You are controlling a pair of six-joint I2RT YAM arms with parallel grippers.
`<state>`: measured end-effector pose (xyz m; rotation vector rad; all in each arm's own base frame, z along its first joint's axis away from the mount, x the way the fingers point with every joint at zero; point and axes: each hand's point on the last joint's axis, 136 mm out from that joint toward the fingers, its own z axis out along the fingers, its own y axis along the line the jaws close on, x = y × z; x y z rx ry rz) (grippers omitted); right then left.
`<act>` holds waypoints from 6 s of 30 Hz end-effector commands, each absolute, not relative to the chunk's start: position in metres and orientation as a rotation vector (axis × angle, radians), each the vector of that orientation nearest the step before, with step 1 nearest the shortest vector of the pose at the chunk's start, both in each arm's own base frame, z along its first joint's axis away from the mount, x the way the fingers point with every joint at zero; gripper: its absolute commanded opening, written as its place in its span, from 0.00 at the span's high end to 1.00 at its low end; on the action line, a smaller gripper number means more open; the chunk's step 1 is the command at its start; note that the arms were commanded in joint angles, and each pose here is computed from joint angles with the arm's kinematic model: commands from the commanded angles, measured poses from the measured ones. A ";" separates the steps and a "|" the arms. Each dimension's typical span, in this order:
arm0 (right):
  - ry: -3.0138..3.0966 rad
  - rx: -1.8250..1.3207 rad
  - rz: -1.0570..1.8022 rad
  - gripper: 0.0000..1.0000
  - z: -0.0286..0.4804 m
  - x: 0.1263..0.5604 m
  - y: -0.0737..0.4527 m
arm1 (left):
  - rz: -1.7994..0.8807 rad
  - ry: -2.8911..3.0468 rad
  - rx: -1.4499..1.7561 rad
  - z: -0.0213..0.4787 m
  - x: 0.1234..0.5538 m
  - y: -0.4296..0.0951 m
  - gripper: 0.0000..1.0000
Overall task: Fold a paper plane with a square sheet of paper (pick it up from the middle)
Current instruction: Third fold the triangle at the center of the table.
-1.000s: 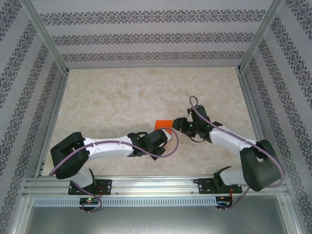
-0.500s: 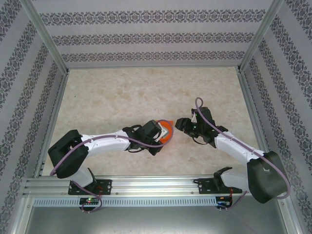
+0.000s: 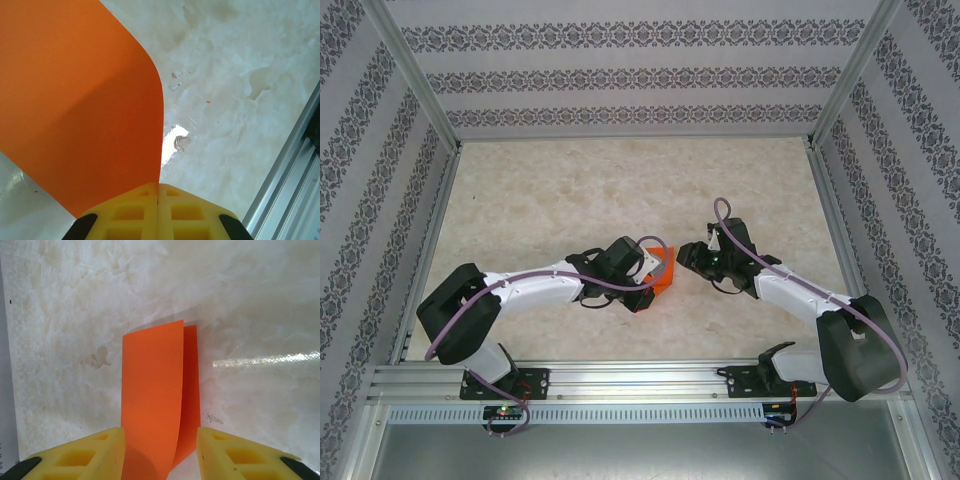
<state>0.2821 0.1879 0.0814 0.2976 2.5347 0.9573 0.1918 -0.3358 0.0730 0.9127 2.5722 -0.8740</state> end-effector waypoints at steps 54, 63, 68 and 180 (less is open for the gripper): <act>2.808 0.080 0.921 0.86 0.016 0.304 0.235 | -1.025 2.666 0.816 0.045 0.210 -0.318 0.97; 2.814 0.081 0.916 0.85 0.014 0.303 0.235 | -0.930 2.685 0.815 0.034 0.219 -0.309 0.97; 2.821 0.082 0.913 0.85 0.012 0.302 0.235 | -0.916 2.687 0.817 0.031 0.220 -0.307 0.96; 2.836 0.152 0.869 0.84 0.003 0.298 0.230 | -0.798 2.699 0.852 0.008 0.225 -0.298 0.90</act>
